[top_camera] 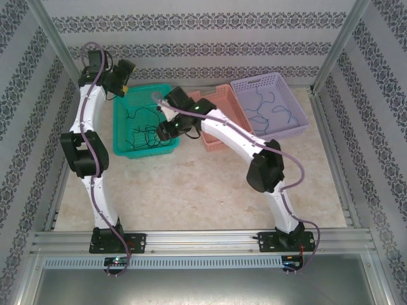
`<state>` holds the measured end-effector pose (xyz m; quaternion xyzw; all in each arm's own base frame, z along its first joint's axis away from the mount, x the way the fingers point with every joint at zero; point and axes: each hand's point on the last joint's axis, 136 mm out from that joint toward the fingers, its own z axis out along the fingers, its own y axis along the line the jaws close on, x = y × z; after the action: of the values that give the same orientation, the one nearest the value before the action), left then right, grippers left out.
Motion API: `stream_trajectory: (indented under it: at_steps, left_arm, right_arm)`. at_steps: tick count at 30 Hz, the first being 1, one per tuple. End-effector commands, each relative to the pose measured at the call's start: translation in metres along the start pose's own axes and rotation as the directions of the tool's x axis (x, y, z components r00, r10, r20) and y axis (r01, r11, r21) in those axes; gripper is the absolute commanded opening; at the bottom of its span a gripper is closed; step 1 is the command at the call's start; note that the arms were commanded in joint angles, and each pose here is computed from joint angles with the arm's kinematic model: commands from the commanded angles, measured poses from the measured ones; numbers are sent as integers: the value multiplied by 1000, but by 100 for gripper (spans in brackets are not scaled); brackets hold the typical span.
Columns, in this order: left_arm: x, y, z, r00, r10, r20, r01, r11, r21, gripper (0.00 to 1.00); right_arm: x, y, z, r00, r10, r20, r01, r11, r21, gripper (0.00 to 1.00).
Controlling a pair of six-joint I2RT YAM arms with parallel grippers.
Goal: Untangle the cables
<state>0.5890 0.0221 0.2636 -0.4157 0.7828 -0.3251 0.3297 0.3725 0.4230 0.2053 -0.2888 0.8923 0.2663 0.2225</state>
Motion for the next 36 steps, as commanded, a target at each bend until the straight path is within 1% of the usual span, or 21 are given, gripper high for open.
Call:
stream_trajectory:
  at_steps: [1, 7, 9, 12, 13, 15, 17, 18, 20, 23, 24, 25, 27, 28, 29, 30, 31, 33, 34, 35, 36]
  left_arm:
    - [3, -22, -47, 993, 98, 60, -97, 995, -19, 88]
    - [26, -16, -99, 980, 177, 96, -168, 982, -88, 88]
    - [34, -8, -118, 974, 192, 118, -179, 978, -108, 88]
    - [50, 7, -148, 953, 253, 169, -231, 963, -140, 89]
    - [57, 16, -157, 944, 275, 181, -248, 956, -159, 99]
    - [71, 35, -168, 935, 303, 181, -270, 944, -189, 100]
    - [87, 64, -177, 939, 305, 159, -264, 936, -233, 100]
    - [94, 73, -183, 940, 305, 150, -265, 934, -241, 100]
    - [117, 100, -186, 946, 314, 83, -284, 924, -255, 100]
    - [140, 134, -192, 949, 314, 16, -296, 910, -291, 100]
    - [144, 143, -196, 949, 316, 14, -297, 904, -308, 100]
    - [145, 155, -200, 947, 321, 20, -295, 892, -343, 100]
    - [136, 182, -215, 942, 327, 76, -255, 844, -472, 100]
    - [126, 201, -229, 935, 329, 136, -195, 794, -576, 100]
    - [113, 220, -244, 913, 349, 210, -123, 727, -676, 100]
    - [105, 230, -251, 889, 386, 245, -100, 687, -720, 100]
    - [99, 233, -248, 862, 440, 250, -128, 667, -734, 100]
    - [93, 231, -229, 795, 578, 182, -284, 620, -731, 100]
    - [90, 234, -221, 756, 640, 140, -344, 569, -747, 100]
    - [89, 241, -216, 729, 676, 105, -375, 523, -765, 100]
    - [88, 244, -209, 698, 712, 75, -416, 489, -767, 100]
  right_arm:
    - [-25, 2, -52, 989, 66, 132, -64, 998, -16, 47]
    - [-18, -43, -118, 933, 173, 315, -210, 974, 87, 48]
    - [-6, -66, -144, 899, 213, 382, -285, 948, 143, 49]
    - [25, -106, -189, 820, 282, 497, -433, 874, 219, 56]
    - [38, -119, -204, 791, 302, 531, -480, 845, 234, 58]
    - [67, -141, -228, 739, 334, 586, -563, 783, 264, 66]
    - [98, -162, -245, 691, 368, 622, -634, 722, 278, 98]
    - [112, -169, -250, 670, 390, 632, -665, 695, 275, 98]
    - [144, -186, -255, 632, 459, 625, -731, 622, 282, 98]
    - [180, -197, -254, 649, 481, 590, -743, 567, 355, 98]
    - [188, -199, -256, 658, 467, 590, -738, 557, 382, 98]
    - [198, -204, -261, 658, 447, 606, -742, 524, 419, 98]
    - [221, -221, -278, 617, 391, 683, -783, 388, 486, 98]
    - [228, -231, -286, 612, 339, 714, -788, 338, 515, 98]
    - [234, -240, -292, 610, 294, 736, -790, 299, 535, 98]
    - [236, -248, -294, 626, 262, 735, -777, 293, 557, 98]
    - [233, -256, -293, 662, 201, 722, -742, 311, 593, 98]
    - [232, -270, -295, 707, 80, 703, -692, 282, 664, 98]
    - [232, -278, -291, 733, 31, 679, -660, 270, 701, 98]
    - [234, -287, -284, 761, 7, 648, -626, 268, 732, 98]
    - [237, -295, -275, 779, 14, 627, -606, 272, 747, 98]
